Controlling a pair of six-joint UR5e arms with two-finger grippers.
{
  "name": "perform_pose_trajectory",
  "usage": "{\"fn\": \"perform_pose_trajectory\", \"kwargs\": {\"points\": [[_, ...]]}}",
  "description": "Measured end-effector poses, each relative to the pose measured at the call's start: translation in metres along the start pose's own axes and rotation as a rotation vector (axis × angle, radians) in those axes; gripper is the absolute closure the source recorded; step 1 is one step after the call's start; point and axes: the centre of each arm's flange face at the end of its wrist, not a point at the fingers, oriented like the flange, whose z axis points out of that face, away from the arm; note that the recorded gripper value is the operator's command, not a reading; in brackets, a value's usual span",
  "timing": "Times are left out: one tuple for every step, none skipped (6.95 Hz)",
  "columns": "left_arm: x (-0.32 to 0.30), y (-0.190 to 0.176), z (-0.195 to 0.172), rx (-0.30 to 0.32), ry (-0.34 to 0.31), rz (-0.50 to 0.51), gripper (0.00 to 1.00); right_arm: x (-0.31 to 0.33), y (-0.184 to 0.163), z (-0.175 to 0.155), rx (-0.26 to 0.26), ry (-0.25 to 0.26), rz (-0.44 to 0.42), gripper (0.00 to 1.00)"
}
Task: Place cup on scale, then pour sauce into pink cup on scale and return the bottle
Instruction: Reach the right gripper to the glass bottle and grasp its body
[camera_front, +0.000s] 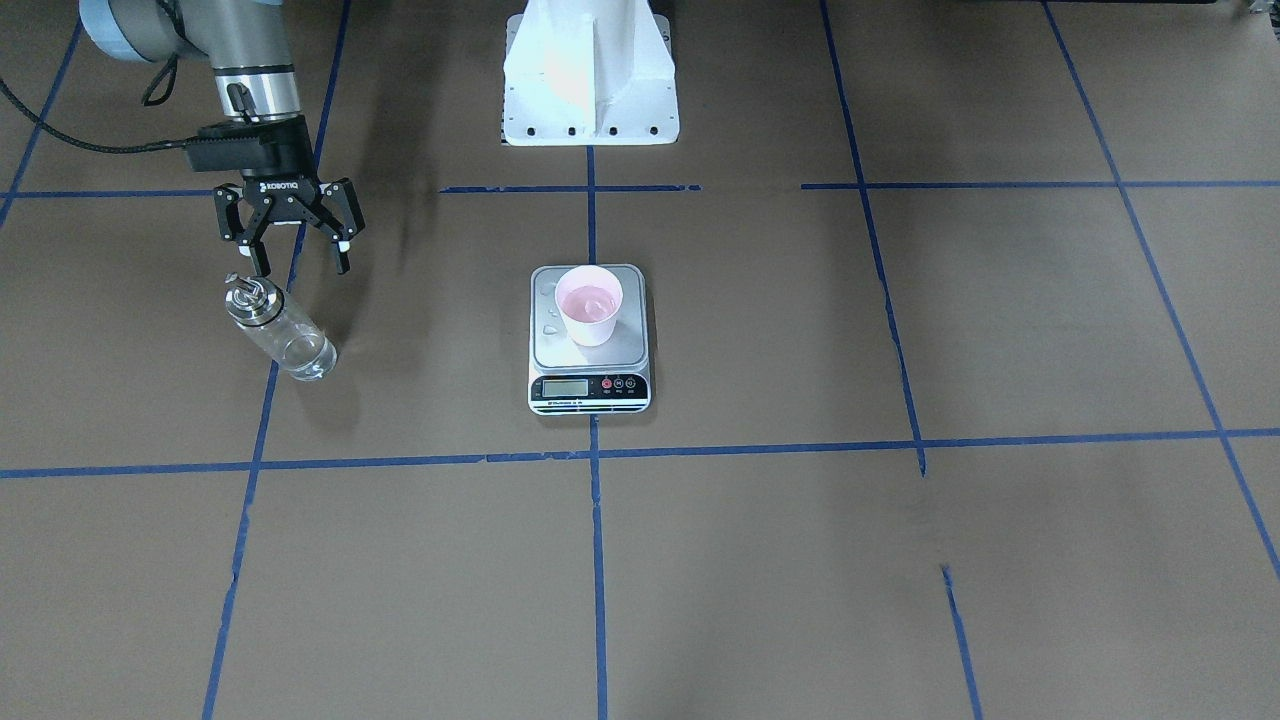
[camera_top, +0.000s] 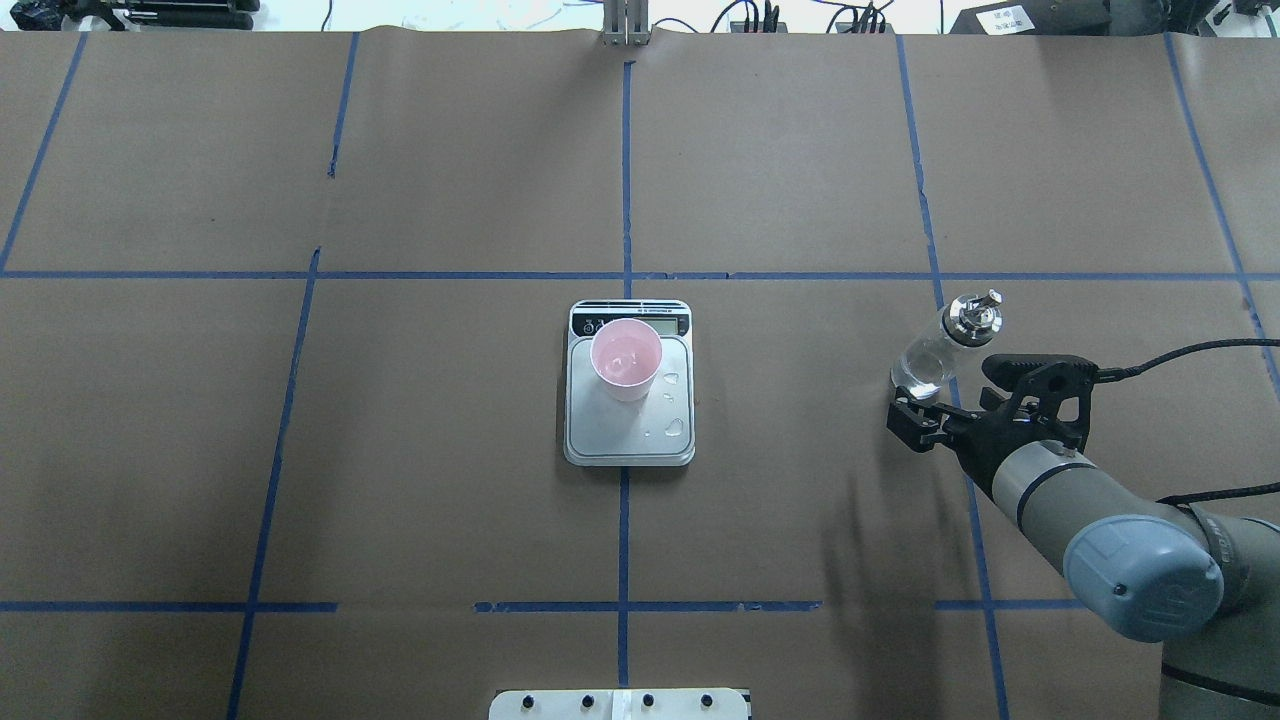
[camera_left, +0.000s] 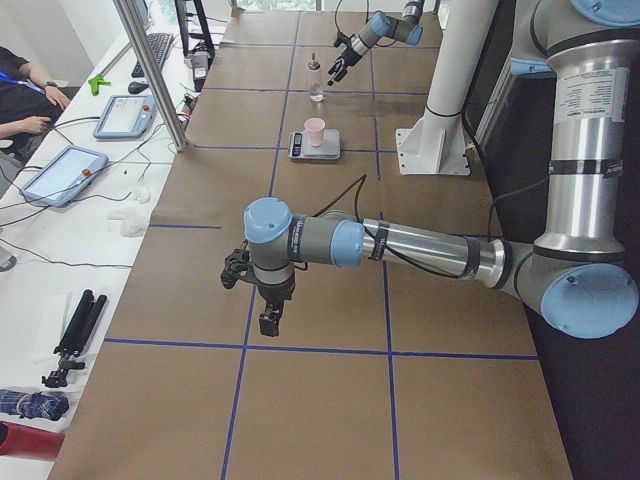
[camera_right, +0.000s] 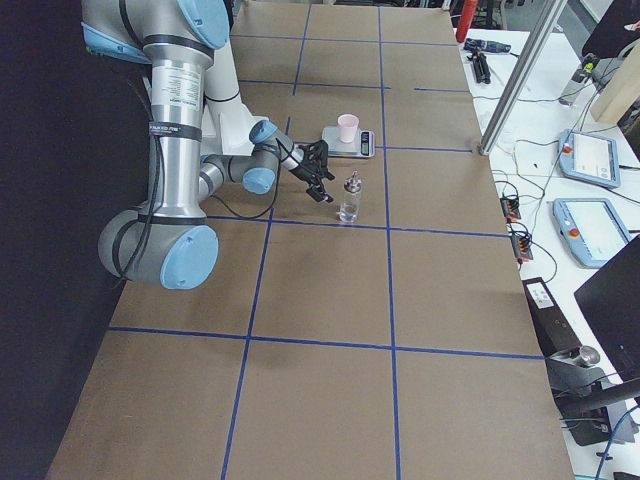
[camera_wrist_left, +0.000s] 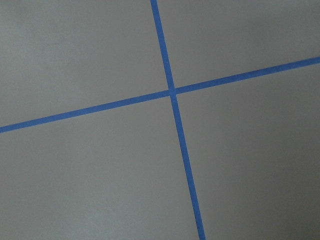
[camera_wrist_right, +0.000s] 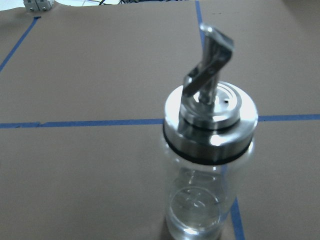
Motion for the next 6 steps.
{"fn": "perform_pose_trajectory", "kwargs": {"points": [[0.001, 0.000, -0.001, 0.001, 0.000, 0.001, 0.00, 0.010, 0.006, 0.013, 0.041, 0.006, -0.001, 0.00], [0.001, 0.000, -0.001, 0.002, 0.001, 0.002, 0.00, 0.016, 0.012, 0.023, 0.063, 0.001, 0.003, 0.00], [0.001, 0.000, -0.001, 0.002, 0.000, 0.002, 0.00, 0.017, 0.014, 0.028, 0.077, -0.003, 0.007, 0.00], [0.001, 0.000, -0.001, 0.001, 0.000, 0.001, 0.00, 0.019, 0.015, 0.030, 0.093, 0.000, 0.006, 0.00], [0.001, 0.000, -0.001, 0.000, 0.000, 0.000, 0.00, 0.020, 0.015, 0.032, 0.111, 0.006, -0.004, 0.00], [0.000, 0.001, 0.000, -0.001, 0.000, -0.001, 0.00, 0.020, 0.013, 0.033, 0.130, 0.011, -0.018, 0.00]]}}
